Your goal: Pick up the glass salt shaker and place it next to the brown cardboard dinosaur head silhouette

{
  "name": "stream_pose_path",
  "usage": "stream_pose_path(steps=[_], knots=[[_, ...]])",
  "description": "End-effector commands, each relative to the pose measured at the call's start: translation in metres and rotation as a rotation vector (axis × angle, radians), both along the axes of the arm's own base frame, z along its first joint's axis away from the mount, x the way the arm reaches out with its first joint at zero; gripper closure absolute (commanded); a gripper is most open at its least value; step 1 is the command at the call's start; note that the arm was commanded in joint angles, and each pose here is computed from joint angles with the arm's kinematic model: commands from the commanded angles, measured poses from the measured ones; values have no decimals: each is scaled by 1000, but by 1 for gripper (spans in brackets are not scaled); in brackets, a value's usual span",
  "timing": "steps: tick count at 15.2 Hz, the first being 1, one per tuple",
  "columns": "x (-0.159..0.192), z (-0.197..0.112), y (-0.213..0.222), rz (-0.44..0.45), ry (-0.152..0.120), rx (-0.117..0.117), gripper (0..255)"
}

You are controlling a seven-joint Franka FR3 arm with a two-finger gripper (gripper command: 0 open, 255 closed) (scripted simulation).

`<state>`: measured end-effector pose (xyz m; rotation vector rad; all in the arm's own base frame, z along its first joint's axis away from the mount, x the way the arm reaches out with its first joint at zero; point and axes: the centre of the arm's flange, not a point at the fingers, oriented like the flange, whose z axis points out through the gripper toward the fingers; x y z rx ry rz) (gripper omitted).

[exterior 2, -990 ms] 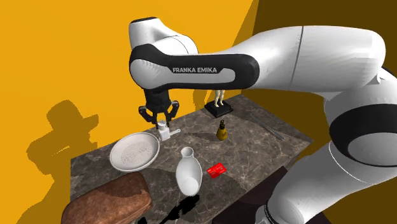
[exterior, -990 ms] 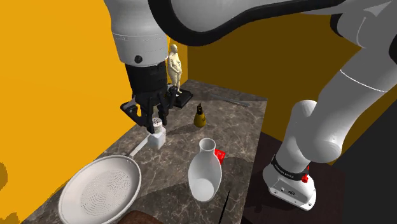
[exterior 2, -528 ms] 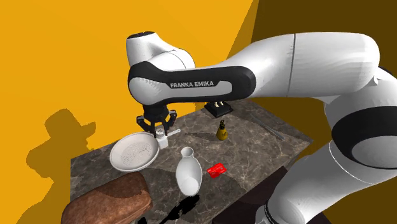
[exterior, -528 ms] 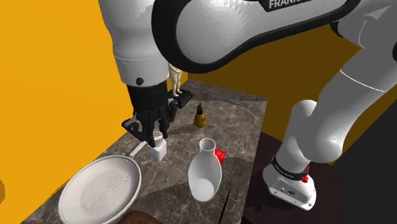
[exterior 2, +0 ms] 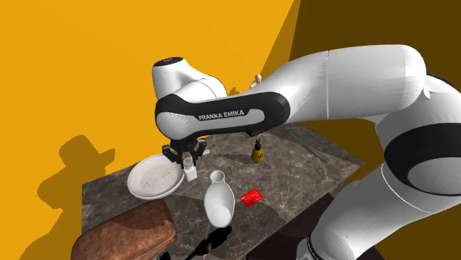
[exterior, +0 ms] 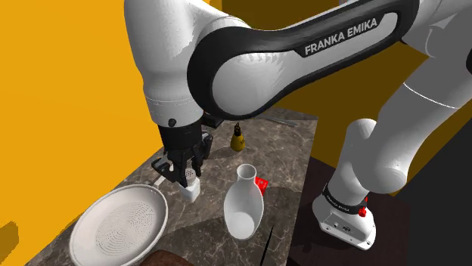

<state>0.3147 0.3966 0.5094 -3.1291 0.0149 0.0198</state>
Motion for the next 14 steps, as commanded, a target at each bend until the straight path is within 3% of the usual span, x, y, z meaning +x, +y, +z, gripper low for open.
stream_pose_path(steps=[1, 14], knots=[[0, -10, 0, 0, 0, 0, 255], [0, -78, 0, 0, 0, 0, 255]])
